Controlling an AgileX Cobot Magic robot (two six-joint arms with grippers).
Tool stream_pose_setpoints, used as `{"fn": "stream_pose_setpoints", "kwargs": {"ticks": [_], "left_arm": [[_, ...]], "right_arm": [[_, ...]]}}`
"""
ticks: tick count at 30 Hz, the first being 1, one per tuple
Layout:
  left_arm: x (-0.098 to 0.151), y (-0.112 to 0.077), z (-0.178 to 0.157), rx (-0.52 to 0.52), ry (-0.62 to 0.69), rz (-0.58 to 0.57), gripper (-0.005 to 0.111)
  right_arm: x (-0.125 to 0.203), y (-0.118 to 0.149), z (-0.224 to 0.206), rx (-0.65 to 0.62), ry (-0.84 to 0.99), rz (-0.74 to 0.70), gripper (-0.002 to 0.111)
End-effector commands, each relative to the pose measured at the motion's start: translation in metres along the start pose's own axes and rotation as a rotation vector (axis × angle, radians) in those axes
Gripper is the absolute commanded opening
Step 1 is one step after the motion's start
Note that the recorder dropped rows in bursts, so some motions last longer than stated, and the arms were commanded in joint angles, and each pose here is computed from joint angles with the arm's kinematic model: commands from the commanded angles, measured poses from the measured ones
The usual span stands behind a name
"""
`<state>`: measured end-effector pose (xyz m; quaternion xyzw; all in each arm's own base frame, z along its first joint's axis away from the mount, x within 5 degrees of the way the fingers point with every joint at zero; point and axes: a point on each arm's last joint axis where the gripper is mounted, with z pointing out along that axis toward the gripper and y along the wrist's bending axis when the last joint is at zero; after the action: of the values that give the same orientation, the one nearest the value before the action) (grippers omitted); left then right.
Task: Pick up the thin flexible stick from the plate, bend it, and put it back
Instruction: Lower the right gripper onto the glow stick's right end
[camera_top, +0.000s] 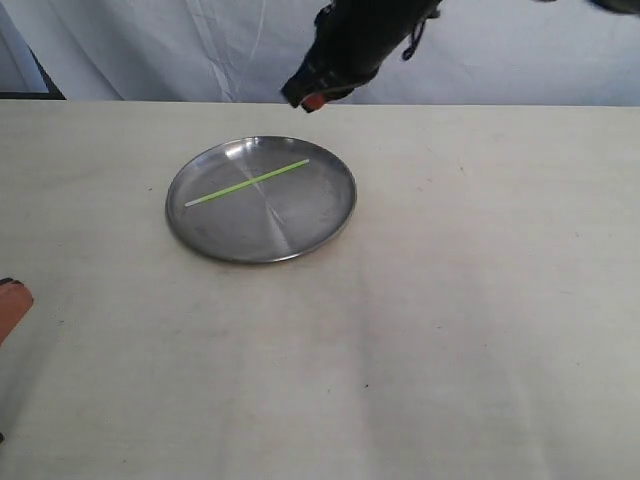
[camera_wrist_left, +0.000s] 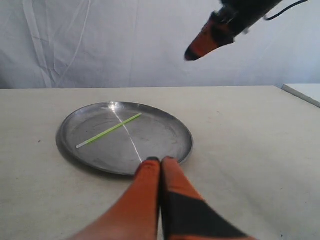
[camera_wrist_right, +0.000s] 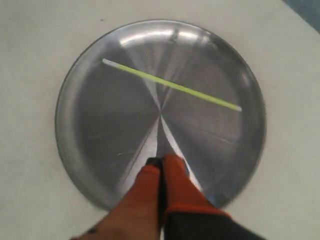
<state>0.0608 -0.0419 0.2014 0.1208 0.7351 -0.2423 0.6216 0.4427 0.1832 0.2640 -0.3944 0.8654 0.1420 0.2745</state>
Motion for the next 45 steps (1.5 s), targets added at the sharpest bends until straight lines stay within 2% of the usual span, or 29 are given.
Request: {"fn": "stream_pose_setpoints", "kwargs": {"ticks": [1,3,9,11,19,24,34,36,45], "left_arm": [[0.001,0.001,0.000,-0.003,0.007,0.001,0.000],[0.001,0.001,0.000,-0.003,0.007,0.001,0.000],[0.001,0.001,0.000,-0.003,0.007,0.001,0.000],[0.001,0.001,0.000,-0.003,0.007,0.001,0.000],[0.001,0.000,0.000,0.000,0.007,0.001,0.000],[0.001,0.000,0.000,0.000,0.007,0.001,0.000],[0.001,0.000,0.000,0.000,0.007,0.001,0.000],[0.001,0.000,0.000,0.000,0.007,0.001,0.000],[0.001,0.000,0.000,0.000,0.007,0.001,0.000]], "right_arm": [[-0.007,-0.015,0.057,0.007,-0.016,-0.064,0.003],[-0.005,-0.020,0.075,0.030,-0.035,-0.084,0.009],[0.002,-0.026,0.111,0.092,-0.089,-0.160,0.039],[0.008,-0.028,0.121,0.094,-0.080,-0.216,0.044],[0.024,-0.033,0.146,0.100,-0.039,-0.354,0.043],[0.030,-0.037,0.161,0.137,-0.054,-0.358,0.026],[0.056,-0.053,0.187,0.125,-0.058,-0.168,0.026],[0.060,-0.053,0.187,0.093,-0.028,-0.128,0.026],[0.090,-0.031,0.182,-0.185,0.273,-0.158,0.026]]}}
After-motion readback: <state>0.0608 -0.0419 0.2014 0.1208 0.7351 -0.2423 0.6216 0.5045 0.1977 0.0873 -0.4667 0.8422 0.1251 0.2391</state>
